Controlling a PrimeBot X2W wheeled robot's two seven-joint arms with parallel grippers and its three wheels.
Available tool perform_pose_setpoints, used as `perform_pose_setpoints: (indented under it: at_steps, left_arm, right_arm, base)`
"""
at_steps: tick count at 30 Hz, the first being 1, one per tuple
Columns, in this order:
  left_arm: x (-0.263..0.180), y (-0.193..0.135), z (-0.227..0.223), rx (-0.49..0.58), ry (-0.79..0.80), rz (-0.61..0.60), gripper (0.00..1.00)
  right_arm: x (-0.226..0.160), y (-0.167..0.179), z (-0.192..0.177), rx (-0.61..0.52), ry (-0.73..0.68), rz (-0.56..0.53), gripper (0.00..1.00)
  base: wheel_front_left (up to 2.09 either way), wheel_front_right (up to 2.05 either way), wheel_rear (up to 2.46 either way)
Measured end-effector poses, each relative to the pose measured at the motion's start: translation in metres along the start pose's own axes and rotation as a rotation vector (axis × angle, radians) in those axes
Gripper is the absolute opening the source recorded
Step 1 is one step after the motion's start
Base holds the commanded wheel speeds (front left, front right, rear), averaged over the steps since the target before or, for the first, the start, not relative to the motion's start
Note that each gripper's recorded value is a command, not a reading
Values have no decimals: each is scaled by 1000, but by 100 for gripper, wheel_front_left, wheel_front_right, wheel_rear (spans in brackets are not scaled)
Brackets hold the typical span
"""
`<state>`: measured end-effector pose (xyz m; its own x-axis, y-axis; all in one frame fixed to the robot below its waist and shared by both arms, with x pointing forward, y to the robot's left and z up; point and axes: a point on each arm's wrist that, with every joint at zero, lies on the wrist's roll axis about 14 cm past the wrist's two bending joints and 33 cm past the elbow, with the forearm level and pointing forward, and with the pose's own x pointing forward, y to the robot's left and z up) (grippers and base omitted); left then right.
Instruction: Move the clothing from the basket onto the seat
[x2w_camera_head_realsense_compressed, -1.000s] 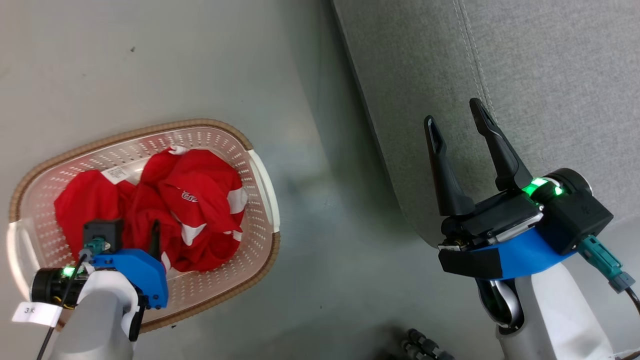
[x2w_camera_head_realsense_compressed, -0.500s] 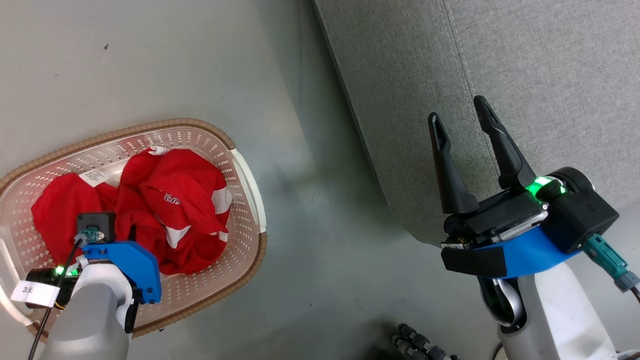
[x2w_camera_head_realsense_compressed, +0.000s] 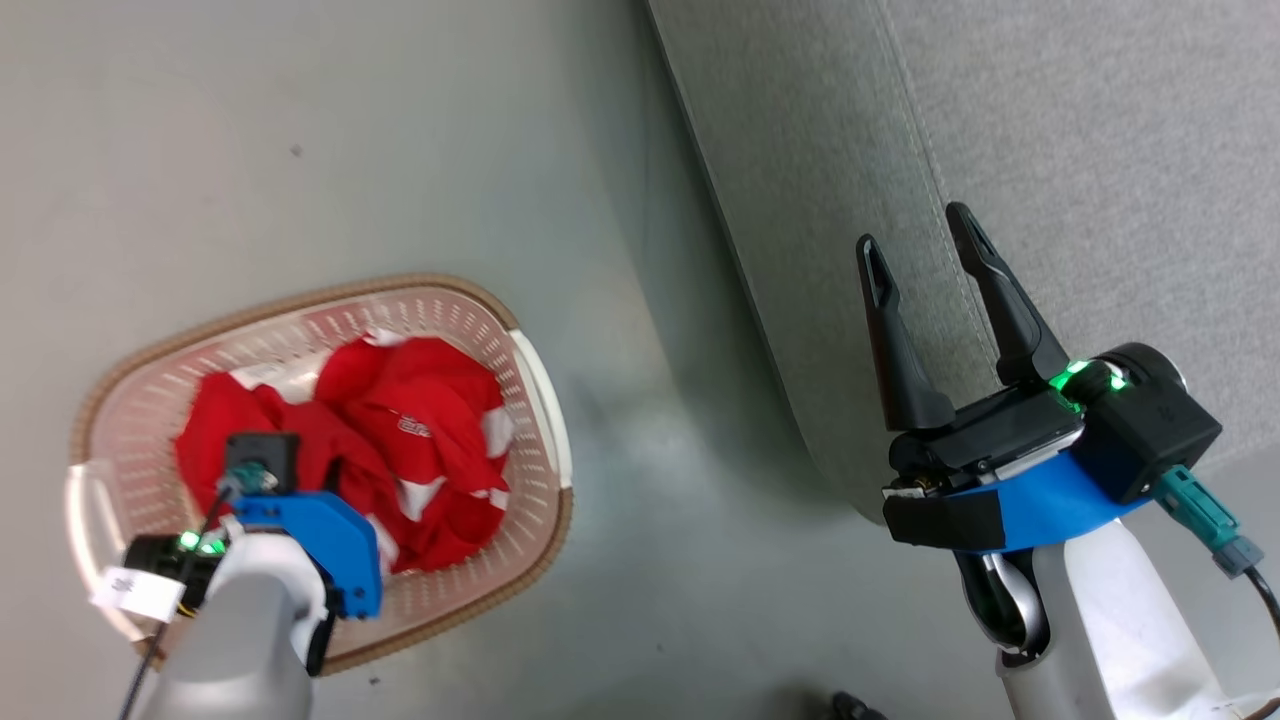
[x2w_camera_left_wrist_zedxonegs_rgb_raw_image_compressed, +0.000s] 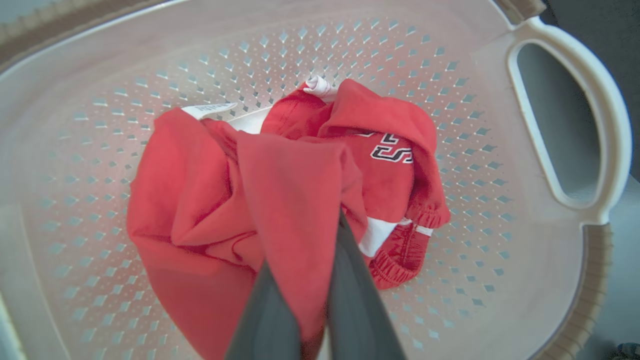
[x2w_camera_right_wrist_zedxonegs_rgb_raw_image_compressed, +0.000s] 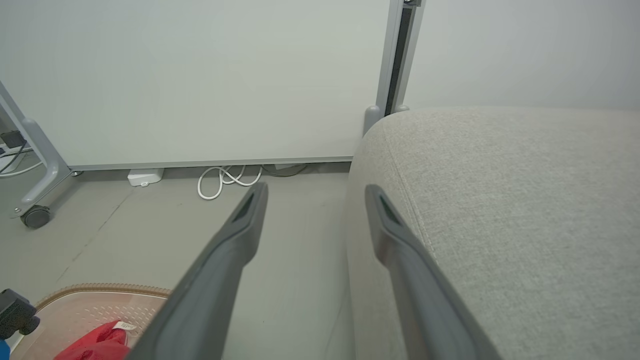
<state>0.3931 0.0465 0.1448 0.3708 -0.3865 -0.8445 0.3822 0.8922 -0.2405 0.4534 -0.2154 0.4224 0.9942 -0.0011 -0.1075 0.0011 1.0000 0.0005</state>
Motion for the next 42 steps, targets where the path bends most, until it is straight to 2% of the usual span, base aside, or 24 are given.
perform_pose_setpoints:
  at_steps: [6,20,27,42]
  left_arm:
    - [-33,-13,12,14,-61,-3,0]
    - [-125,-56,86,81,-398,-46,0]
    - [-174,-81,126,125,-568,-99,0]
    - [-254,-150,200,272,-799,-243,0]
  right_arm:
    - [-9,5,19,-1,-39,11,100]
    - [-43,34,56,37,-127,75,100]
    - [-61,51,69,51,-159,120,100]
    - [-87,74,90,48,-204,186,100]
  base:
    - [0,0,0]
    - [0,0,0]
    - [0,0,0]
    - [0,0,0]
